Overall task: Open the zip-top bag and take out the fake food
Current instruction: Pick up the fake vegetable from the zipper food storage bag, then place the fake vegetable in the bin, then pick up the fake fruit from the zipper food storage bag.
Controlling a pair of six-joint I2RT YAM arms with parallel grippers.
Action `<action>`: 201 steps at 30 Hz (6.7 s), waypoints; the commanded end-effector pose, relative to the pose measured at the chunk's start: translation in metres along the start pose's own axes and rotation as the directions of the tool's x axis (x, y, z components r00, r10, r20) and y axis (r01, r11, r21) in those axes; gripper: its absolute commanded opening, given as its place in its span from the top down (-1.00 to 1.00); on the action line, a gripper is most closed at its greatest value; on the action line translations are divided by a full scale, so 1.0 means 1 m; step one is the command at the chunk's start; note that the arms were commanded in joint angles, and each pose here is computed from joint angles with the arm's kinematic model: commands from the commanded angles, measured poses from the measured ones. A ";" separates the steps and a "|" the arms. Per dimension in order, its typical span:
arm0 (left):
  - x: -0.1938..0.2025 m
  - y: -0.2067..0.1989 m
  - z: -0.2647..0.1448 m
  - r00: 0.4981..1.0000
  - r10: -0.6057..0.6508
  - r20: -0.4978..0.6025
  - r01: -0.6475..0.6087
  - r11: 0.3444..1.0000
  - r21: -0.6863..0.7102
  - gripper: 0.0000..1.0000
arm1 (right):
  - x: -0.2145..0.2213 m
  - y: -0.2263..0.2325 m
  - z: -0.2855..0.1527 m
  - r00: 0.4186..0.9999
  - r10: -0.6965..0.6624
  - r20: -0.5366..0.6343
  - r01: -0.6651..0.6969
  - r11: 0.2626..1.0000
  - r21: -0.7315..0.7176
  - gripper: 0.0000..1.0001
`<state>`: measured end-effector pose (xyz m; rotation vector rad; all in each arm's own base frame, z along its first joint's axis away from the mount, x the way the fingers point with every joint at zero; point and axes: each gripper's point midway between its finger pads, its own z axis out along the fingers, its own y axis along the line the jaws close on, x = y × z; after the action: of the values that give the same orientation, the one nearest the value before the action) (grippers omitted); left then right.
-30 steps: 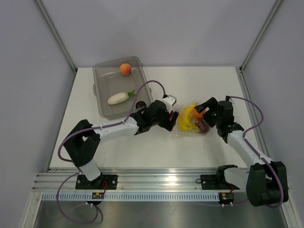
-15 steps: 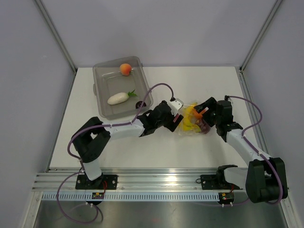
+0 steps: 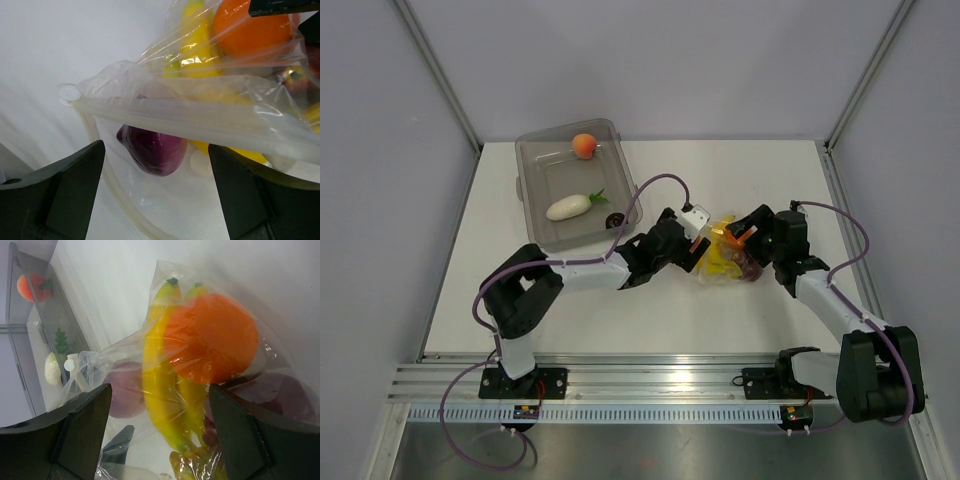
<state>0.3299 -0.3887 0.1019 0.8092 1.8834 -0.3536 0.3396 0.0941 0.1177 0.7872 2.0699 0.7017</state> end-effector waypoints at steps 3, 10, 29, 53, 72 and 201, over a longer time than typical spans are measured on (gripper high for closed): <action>-0.020 -0.002 0.015 0.997 -0.016 0.079 0.018 1.000 -0.026 -0.75 | -0.007 0.011 0.002 1.000 -0.019 0.012 0.020 0.999 -0.040 -0.71; -0.008 -0.008 0.029 0.999 -0.034 0.023 0.034 0.999 -0.019 -0.75 | -0.004 0.011 0.005 1.000 -0.013 -0.008 0.013 0.999 -0.043 -0.70; -0.001 0.003 0.031 0.997 -0.066 -0.027 0.063 0.993 -0.100 -0.05 | -0.004 0.012 0.003 1.000 -0.010 -0.005 0.009 0.999 -0.047 -0.69; -0.044 0.011 -0.040 0.932 -0.351 0.088 0.357 0.932 -0.063 0.01 | -0.006 0.011 0.001 1.000 -0.013 0.006 0.013 0.999 -0.040 -0.69; -0.053 0.121 -0.098 0.783 -0.558 0.274 0.599 0.795 -0.096 0.04 | -0.004 0.011 0.002 1.000 -0.013 -0.001 0.013 0.999 -0.044 -0.69; -0.032 -0.026 -0.043 0.995 -0.015 0.096 -0.009 0.971 0.241 -0.25 | -0.014 0.008 -0.009 0.998 0.017 0.053 -0.017 1.000 -0.006 -0.73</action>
<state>0.2872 -0.3802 0.1274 0.8889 1.8480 -0.5982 0.3401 0.0936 0.1238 0.7876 2.0452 0.7101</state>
